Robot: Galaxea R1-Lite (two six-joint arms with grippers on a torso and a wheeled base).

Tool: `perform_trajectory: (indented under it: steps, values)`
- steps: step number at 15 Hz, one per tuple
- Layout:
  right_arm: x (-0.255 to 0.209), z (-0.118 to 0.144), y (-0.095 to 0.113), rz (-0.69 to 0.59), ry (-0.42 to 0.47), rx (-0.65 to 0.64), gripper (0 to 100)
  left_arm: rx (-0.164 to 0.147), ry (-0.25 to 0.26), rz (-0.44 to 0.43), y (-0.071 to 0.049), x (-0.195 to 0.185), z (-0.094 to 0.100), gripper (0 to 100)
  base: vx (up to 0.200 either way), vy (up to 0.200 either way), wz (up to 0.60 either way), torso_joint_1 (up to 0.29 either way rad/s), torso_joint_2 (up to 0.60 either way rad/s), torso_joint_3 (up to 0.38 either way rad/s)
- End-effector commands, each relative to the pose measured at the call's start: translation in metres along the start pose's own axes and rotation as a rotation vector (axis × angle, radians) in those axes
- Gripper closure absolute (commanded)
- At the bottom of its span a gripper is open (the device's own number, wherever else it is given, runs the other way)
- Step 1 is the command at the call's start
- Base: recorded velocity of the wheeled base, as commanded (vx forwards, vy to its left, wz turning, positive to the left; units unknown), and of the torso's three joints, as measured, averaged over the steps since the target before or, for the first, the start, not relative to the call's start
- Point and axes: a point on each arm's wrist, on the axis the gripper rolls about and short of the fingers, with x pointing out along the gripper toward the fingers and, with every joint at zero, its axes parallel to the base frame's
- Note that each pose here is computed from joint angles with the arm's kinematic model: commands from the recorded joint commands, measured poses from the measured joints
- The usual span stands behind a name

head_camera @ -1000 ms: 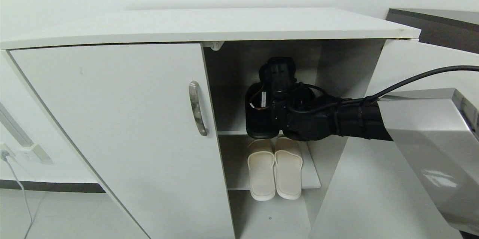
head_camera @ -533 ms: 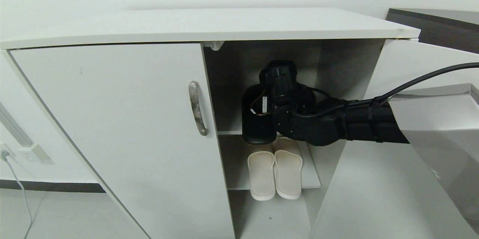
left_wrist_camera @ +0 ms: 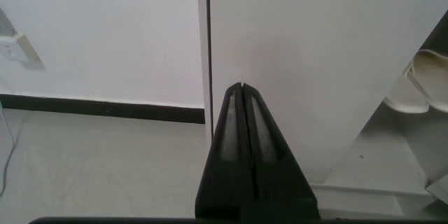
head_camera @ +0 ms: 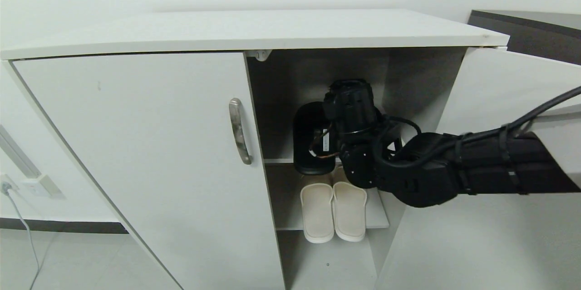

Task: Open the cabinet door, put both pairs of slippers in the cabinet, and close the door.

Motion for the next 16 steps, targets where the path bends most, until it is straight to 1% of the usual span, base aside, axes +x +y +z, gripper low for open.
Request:
perform_trajectory:
  steps: [1,5,7,9,10,12,16]
  values:
    - [-0.041,0.008,-0.012,0.066,-0.022,0.018,0,0.0,-0.002,0.0,0.0,0.0,0.0,100,0.0,0.0,0.0,0.0,0.0,0.0]
    - [-0.083,0.003,-0.029,0.178,-0.048,0.041,0,0.0,0.0,0.0,0.0,0.0,0.0,100,0.0,0.0,0.0,0.0,0.0,0.0]
    - [-0.104,-0.009,-0.042,0.269,-0.038,0.036,0,0.0,0.0,0.0,0.0,0.0,0.0,100,0.0,0.0,0.0,0.0,0.0,0.0]
    - [-0.109,-0.019,-0.049,0.306,-0.039,0.014,0,0.0,0.0,0.0,0.0,0.0,0.0,100,0.0,0.0,0.0,0.0,0.0,0.0]
    - [-0.109,-0.019,-0.05,0.311,-0.04,0.014,100,0.0,0.0,0.0,0.0,0.0,0.0,100,0.0,0.0,0.0,0.0,0.0,0.0]
    - [-0.111,-0.022,-0.049,0.341,-0.047,-0.005,100,0.001,0.0,0.0,0.0,0.0,0.0,100,0.0,0.0,0.0,0.0,0.0,0.0]
    - [-0.11,-0.03,-0.044,0.349,-0.03,-0.024,100,0.003,0.0,-0.001,0.0,0.0,0.0,100,0.0,0.0,0.0,0.0,0.0,0.0]
